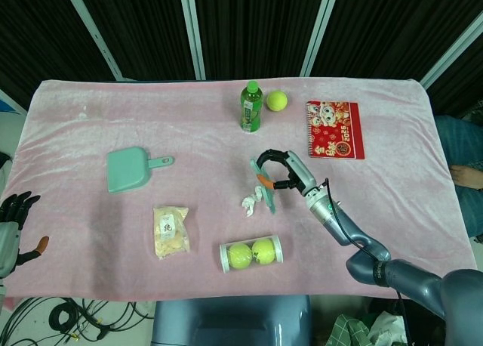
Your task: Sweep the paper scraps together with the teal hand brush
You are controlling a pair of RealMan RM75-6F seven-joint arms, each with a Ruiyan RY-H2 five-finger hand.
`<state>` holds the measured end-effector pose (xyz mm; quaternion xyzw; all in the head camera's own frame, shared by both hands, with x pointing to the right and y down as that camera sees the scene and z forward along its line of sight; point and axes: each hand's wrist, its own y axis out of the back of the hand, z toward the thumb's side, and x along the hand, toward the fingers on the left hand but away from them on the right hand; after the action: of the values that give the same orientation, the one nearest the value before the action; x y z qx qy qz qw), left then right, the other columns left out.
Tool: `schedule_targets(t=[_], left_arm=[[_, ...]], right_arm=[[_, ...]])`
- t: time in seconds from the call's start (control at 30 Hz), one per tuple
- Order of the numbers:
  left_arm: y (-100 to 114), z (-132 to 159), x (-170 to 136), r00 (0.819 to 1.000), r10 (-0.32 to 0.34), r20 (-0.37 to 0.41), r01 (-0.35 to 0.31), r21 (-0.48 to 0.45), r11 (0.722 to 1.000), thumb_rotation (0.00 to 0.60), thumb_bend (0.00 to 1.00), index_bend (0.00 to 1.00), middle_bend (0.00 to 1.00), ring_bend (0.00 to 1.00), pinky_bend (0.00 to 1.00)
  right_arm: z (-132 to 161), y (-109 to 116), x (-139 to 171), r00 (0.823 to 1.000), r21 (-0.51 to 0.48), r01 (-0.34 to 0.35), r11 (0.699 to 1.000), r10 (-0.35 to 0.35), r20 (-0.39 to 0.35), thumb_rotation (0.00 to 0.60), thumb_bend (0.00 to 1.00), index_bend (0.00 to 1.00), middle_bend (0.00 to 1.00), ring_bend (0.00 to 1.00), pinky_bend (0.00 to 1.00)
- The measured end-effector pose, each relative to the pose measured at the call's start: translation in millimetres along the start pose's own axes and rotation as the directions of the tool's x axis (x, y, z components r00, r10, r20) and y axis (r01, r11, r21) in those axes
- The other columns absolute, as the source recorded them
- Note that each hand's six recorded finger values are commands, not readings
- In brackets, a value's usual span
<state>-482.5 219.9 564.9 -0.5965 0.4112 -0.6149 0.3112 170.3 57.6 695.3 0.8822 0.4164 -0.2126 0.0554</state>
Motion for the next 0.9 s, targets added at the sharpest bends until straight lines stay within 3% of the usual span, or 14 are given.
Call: schedule_targets(t=[0.1, 0.17, 0.23, 0.33, 0.6, 0.7, 0.9], left_arm=[[0, 0, 0, 1.000, 0.000, 0.000, 0.000, 0.000, 1.000, 0.600, 0.31, 0.14, 0.08, 0.01, 0.19], [0, 0, 0, 1.000, -0.001, 0.000, 0.001, 0.000, 1.000, 0.600, 0.31, 0.14, 0.08, 0.01, 0.19], [0, 0, 0, 1.000, -0.001, 0.000, 0.001, -0.001, 1.000, 0.600, 0.31, 0.14, 0.08, 0.01, 0.19], [0, 0, 0, 1.000, -0.001, 0.000, 0.001, -0.001, 1.000, 0.600, 0.31, 0.14, 0.08, 0.01, 0.19], [0, 0, 0, 1.000, -0.002, 0.000, 0.002, 0.001, 1.000, 0.600, 0.31, 0.14, 0.08, 0.01, 0.19], [0, 0, 0, 1.000, -0.004, -0.001, 0.004, -0.003, 1.000, 0.600, 0.31, 0.15, 0.08, 0.01, 0.21], [0, 0, 0, 1.000, -0.005, 0.001, 0.005, -0.003, 1.000, 0.600, 0.31, 0.15, 0.08, 0.01, 0.23]], right_arm=[[-8, 2, 3, 1.000, 0.205, -0.001, 0.979, -0.001, 0.014, 0.600, 0.48, 0.70, 0.64, 0.33, 0.15], [-14, 1, 4, 1.000, 0.329, -0.009, 0.944, 0.001, 0.025, 0.600, 0.48, 0.70, 0.65, 0.33, 0.15], [-19, -1, 5, 0.999, 0.420, -0.022, 0.907, 0.007, 0.037, 0.600, 0.48, 0.71, 0.65, 0.33, 0.15], [-27, -9, 6, 0.998, 0.482, -0.046, 0.875, 0.022, 0.057, 0.600, 0.48, 0.71, 0.65, 0.33, 0.15], [-32, -25, 5, 0.996, 0.451, -0.071, 0.890, 0.039, 0.079, 0.600, 0.51, 0.71, 0.67, 0.35, 0.15], [-29, -31, 3, 0.997, 0.400, -0.057, 0.915, 0.034, 0.065, 0.600, 0.51, 0.71, 0.67, 0.35, 0.15], [-20, -45, 0, 0.999, 0.188, -0.031, 0.982, 0.026, 0.031, 0.600, 0.51, 0.71, 0.67, 0.35, 0.15]])
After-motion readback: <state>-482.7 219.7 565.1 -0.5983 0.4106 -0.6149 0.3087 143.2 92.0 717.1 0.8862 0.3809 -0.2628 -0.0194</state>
